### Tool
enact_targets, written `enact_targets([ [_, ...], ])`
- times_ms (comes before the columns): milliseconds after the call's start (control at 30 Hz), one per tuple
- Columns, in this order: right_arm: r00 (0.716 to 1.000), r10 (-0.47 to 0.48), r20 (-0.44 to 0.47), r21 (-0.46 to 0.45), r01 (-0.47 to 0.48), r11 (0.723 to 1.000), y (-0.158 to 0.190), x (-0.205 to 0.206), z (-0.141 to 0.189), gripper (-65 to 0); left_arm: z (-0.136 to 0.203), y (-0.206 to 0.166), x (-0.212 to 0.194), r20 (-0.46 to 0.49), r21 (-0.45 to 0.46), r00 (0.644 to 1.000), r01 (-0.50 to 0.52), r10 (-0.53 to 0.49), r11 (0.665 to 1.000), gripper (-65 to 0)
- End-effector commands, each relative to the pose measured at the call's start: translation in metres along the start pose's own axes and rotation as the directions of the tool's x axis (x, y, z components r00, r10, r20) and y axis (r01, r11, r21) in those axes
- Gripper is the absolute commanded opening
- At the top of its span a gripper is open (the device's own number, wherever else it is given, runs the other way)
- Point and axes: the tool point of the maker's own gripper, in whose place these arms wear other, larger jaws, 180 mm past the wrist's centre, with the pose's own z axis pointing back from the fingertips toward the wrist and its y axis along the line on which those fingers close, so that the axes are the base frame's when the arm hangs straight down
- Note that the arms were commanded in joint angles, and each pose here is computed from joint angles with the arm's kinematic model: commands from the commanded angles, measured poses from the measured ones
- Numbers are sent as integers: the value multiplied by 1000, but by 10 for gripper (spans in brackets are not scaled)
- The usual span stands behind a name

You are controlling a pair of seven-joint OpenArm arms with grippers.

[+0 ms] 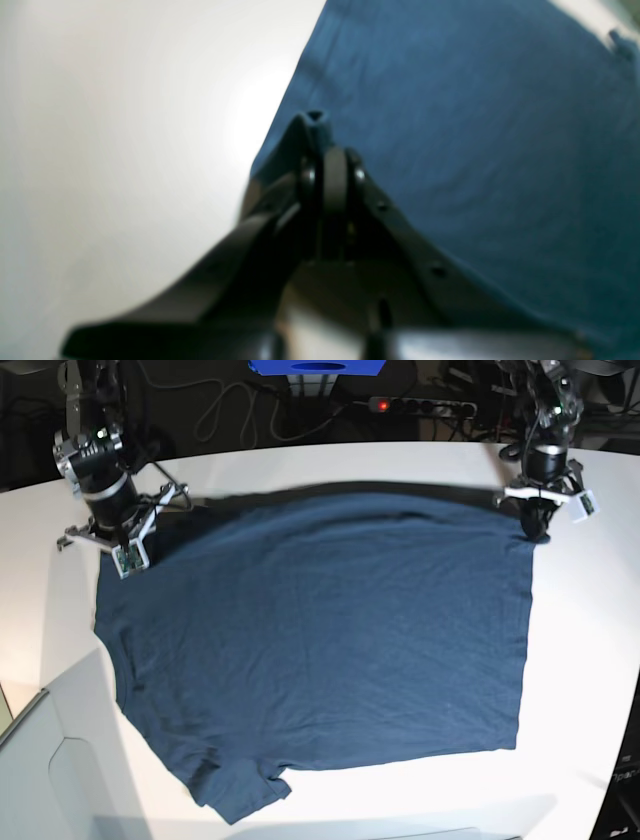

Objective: Fold the T-shirt properly
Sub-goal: 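Lift the shirt edge with both grippers and pull it toward the robot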

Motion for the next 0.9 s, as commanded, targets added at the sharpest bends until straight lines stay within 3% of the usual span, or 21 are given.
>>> enact_targets([
  [0,998,14,63,-17,-13,1000,-8,20,-1,-648,-2,-3,18,57,-15,998,11,-10,1000,-650],
  [233,990,51,134,-32,-47,998,-26,65,-23,-648,-26,-22,46,89,-56,996,-1,6,998,-650],
  [500,991,20,130,-8,-19,1000,-42,82,-68,-648,-63,-36,65,105,-93,992,-58,68,994,-650],
  [867,988,-18,156,-19,21,1000,-78,120,-108,-648,-109,-43,93,137,-59,990,-23,31,998,-650],
])
